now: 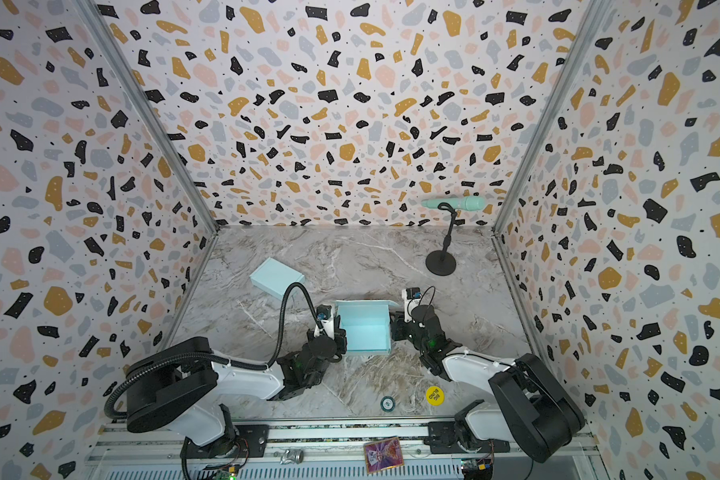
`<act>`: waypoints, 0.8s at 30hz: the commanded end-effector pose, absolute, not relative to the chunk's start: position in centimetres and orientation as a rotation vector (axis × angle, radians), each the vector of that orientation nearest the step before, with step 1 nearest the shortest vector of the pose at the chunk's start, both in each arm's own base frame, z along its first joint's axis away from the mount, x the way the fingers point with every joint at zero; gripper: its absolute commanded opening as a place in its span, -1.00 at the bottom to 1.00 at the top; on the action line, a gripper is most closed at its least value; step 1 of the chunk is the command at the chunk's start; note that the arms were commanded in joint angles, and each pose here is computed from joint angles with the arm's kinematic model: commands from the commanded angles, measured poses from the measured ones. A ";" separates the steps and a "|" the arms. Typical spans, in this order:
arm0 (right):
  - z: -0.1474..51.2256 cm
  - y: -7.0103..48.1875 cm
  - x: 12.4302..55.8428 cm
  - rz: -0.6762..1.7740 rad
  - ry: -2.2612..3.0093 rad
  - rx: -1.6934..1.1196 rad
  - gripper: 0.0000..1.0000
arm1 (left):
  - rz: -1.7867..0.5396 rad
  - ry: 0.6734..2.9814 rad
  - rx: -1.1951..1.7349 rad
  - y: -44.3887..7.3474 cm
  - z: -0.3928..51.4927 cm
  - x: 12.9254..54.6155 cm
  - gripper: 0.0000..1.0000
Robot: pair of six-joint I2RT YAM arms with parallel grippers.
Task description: Fold the paper box
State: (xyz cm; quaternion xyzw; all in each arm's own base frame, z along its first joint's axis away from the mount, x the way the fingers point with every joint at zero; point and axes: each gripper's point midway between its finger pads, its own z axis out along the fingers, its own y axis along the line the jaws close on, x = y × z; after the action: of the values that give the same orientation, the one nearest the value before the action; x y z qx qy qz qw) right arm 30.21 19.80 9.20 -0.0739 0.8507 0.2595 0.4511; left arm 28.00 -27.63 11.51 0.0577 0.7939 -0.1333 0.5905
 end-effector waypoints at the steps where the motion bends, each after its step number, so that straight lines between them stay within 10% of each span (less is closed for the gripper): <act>1: 10.0 21.9 29.3 0.693 2.074 -0.254 -0.42 | -0.440 1.825 0.119 -29.5 12.1 27.7 -1.00; 24: 7.6 18.7 27.3 0.550 2.057 -0.150 -0.48 | -0.256 1.796 0.185 -27.3 8.1 25.8 -1.00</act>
State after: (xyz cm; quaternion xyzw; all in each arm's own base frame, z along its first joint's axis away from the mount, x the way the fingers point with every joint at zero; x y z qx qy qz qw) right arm 27.49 19.72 7.07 -0.0887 0.8443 0.2318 0.4750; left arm 26.69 -27.29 10.21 0.0397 0.7655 -0.1389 0.6270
